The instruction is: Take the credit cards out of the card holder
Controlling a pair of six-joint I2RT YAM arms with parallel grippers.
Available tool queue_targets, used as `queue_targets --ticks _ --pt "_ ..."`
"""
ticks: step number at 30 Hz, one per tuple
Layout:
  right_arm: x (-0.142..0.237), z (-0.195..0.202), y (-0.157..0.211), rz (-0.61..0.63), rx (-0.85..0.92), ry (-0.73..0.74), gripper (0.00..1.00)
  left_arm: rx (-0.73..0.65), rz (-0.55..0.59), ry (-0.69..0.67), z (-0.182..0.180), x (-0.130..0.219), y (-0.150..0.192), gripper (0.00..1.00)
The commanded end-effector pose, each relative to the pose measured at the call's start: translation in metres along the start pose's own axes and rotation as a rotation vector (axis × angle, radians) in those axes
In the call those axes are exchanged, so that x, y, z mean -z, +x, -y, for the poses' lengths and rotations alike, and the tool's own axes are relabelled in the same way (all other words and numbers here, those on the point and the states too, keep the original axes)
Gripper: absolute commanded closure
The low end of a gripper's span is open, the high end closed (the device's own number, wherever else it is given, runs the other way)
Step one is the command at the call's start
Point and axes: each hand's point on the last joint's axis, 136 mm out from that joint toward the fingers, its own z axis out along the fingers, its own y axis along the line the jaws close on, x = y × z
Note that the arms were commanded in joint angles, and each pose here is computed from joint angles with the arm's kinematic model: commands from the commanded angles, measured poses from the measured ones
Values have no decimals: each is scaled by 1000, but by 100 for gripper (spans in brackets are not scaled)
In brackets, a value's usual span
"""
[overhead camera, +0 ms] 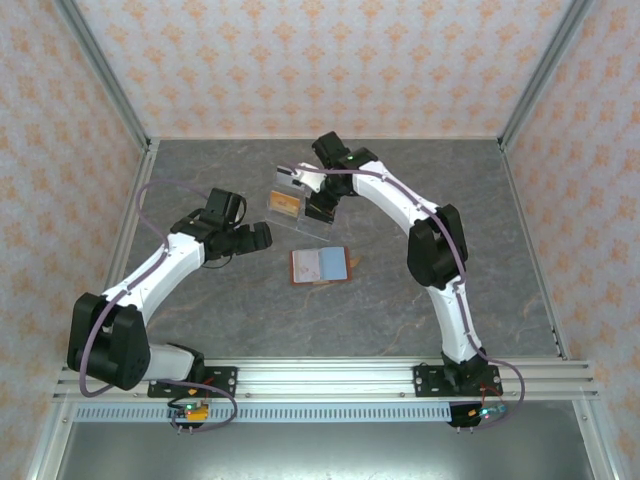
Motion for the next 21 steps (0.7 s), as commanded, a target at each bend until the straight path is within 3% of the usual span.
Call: queue_targets --ticks 1,6,11,16,21 --pt "-3 1 4 -40 35 15 96 12 -1 19 4 0 -3 0" --pt "-6 1 5 -50 28 11 88 13 -16 31 6 -3 -1 0" --pt "3 7 -4 -29 -38 39 69 14 -24 51 10 -3 0 0" --pt "31 6 -18 25 -107 52 67 25 -12 69 12 1 -1 0" --pt "69 -1 -26 104 -231 73 55 46 -1 59 9 4 0 0"
